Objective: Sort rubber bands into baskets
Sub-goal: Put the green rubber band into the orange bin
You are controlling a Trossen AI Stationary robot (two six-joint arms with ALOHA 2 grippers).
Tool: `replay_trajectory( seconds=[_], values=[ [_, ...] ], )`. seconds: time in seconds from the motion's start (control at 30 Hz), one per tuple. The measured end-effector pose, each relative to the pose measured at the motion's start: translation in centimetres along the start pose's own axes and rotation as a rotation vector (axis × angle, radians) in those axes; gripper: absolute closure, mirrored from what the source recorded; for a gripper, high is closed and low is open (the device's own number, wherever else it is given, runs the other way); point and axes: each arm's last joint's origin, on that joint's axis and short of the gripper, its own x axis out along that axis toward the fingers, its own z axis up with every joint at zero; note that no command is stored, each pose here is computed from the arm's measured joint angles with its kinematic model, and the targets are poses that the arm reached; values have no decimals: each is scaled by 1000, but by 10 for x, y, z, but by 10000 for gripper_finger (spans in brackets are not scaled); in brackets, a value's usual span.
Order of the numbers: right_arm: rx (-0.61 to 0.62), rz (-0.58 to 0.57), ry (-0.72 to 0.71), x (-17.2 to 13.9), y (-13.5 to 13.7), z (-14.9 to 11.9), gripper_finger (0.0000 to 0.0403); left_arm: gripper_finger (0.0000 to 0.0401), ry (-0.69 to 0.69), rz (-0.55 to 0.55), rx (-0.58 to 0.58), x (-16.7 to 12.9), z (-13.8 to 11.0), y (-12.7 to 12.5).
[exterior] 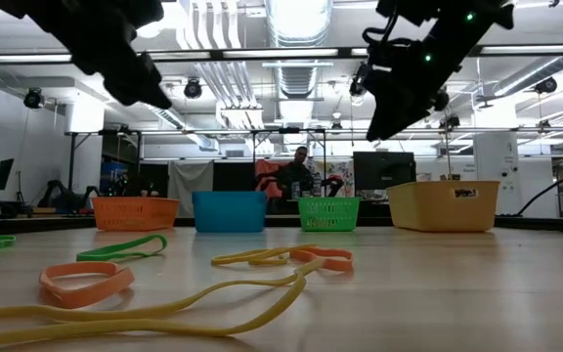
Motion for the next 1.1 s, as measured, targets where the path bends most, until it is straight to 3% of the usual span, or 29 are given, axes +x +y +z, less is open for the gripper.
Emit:
replay_trajectory(
  seconds=[0.17, 0.27, 0.37, 0.5, 0.73, 1.1],
  values=[
    [-22, 27, -7, -5, 8, -3, 209, 283, 69, 15, -99, 4, -7, 0],
    [-22, 26, -8, -6, 8, -3, 209, 283, 89, 59, -257, 11, -8, 0],
    [-19, -10, -22, -5, 6, -2, 209, 284, 147, 104, -399, 18, -1, -3],
    [-6, -26, -27, -5, 5, -2, 209, 291, 292, 190, -487, 27, 13, -12],
    [-7, -26, -27, -5, 5, -2, 209, 298, 454, 260, -436, 59, 26, -33],
    [-12, -25, -23, -5, 5, -2, 209, 256, 464, 291, -483, 90, 17, -39]
  ],
)
